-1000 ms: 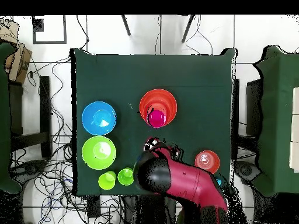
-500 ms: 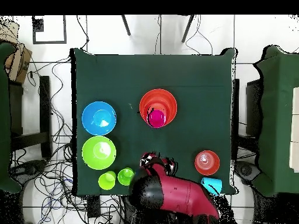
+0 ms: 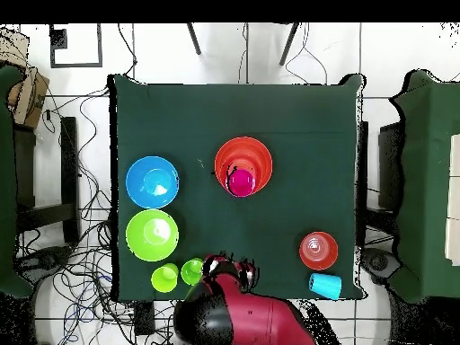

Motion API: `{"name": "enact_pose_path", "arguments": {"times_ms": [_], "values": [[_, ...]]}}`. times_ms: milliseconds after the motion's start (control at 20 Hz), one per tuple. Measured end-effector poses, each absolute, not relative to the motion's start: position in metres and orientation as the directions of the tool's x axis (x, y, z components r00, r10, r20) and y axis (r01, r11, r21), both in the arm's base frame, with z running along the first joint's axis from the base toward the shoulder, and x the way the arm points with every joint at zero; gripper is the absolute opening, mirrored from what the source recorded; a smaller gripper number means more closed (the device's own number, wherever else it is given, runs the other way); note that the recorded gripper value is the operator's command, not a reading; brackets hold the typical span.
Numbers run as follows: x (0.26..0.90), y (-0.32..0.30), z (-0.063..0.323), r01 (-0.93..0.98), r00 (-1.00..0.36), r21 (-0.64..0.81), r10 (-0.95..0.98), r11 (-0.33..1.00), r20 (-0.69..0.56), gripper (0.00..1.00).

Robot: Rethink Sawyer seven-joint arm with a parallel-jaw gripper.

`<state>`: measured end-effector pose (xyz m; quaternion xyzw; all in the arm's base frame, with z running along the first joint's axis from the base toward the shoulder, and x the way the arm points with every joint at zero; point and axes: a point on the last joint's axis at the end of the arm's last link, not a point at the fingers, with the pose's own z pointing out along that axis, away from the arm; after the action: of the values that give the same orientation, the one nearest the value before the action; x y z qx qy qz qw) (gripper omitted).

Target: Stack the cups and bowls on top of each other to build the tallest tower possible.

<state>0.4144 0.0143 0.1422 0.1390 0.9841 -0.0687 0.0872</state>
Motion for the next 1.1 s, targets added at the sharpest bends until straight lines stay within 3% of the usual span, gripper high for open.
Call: {"name": "enact_pose_path", "arguments": {"times_ms": [1100], "values": [[0.403, 0.027, 0.100, 0.249, -0.964, -0.100, 0.237, 0.963, -0.122, 1.00]]}}
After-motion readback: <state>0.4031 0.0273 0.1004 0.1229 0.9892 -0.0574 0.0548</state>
